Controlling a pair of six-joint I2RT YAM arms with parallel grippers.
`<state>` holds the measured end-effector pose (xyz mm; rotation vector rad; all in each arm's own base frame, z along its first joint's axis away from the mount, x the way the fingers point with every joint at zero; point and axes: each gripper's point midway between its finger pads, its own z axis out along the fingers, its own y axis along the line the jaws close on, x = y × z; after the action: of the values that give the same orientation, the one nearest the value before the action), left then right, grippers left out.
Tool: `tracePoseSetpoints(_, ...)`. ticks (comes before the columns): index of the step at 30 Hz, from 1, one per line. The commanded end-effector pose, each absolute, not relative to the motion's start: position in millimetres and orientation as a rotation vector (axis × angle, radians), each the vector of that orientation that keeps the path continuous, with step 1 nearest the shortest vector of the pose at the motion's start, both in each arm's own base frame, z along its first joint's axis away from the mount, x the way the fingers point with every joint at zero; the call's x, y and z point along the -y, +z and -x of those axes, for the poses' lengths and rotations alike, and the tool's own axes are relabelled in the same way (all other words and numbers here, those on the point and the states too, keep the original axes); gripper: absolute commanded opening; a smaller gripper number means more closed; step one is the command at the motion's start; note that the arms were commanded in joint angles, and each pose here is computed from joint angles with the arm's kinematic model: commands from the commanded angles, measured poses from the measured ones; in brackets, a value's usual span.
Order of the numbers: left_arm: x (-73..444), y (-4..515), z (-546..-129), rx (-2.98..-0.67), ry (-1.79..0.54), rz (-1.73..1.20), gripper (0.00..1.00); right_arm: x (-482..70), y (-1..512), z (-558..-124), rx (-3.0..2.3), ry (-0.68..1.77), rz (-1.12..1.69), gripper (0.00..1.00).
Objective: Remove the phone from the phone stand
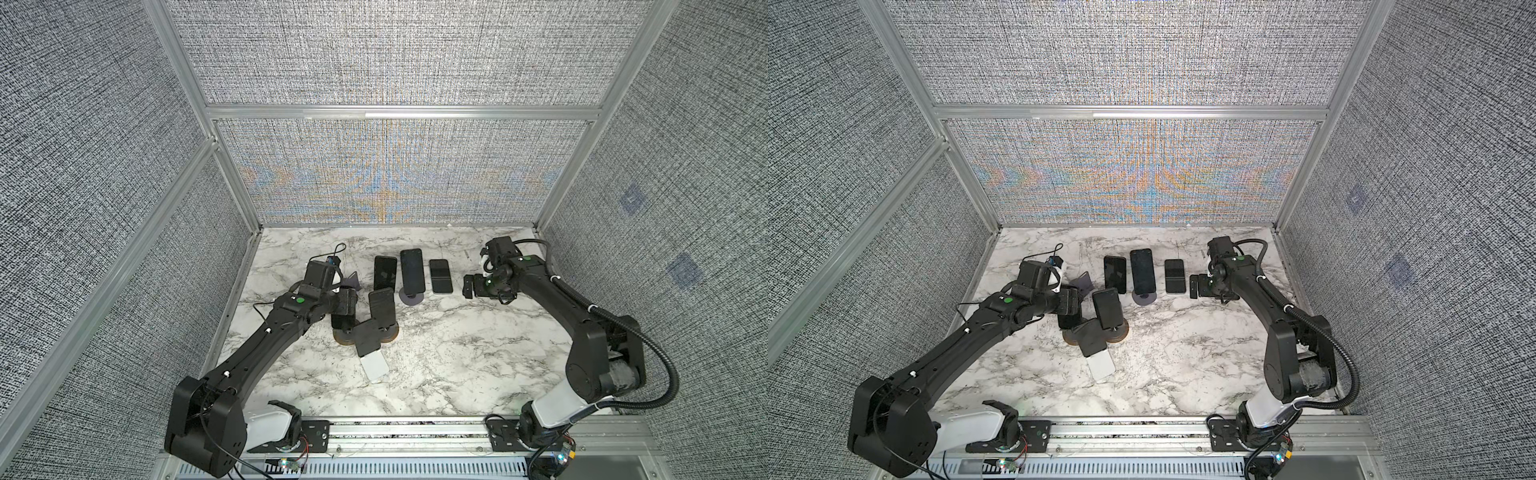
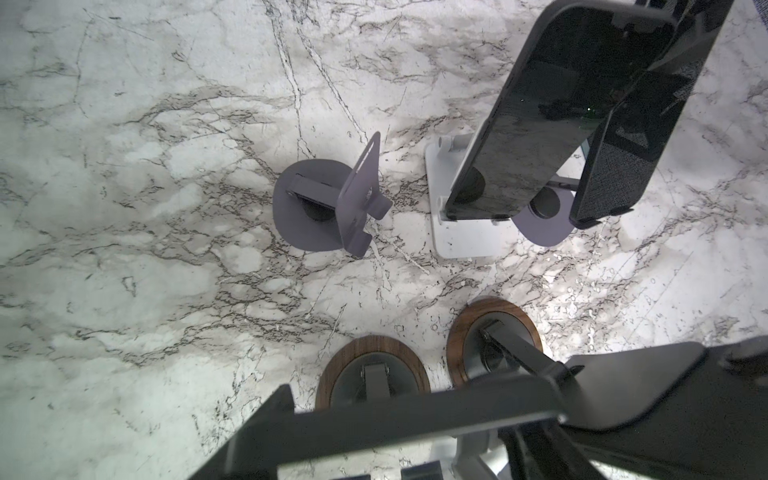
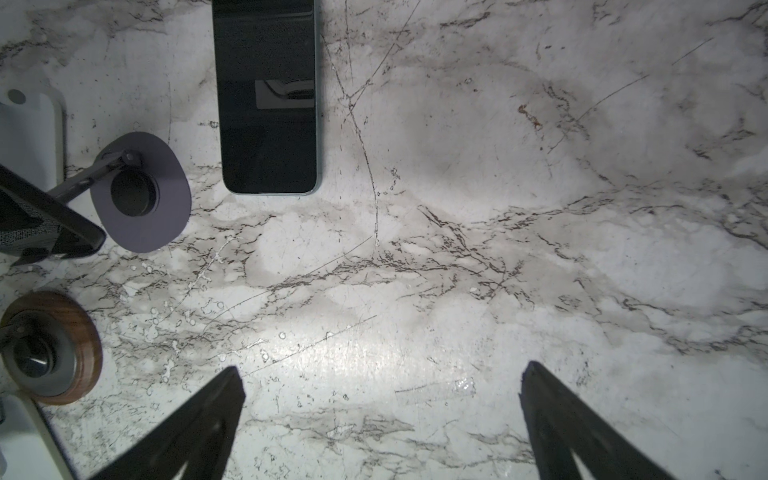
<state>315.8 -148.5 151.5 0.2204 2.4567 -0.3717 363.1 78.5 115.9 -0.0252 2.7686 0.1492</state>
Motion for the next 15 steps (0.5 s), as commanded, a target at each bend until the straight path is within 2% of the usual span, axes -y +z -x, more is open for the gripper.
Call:
tracePoseSetpoints(1, 148, 154, -317, -2.452, -0.370, -0.201, 0.71, -79, 114, -365, -2.764, 0.152, 0.029, 0.99)
tracePoseSetpoints(7, 145, 156, -316, -2.456, -0.355, -0.188, 0.67, -81, 109, -364, -2.773, 0.159, 0.034, 0.99)
tracePoseSetpoints(15, 142, 176, -318, -2.423, -0.335, -0.183, 0.66, -84, 111, -364, -2.765, 0.178, 0.048, 0.99)
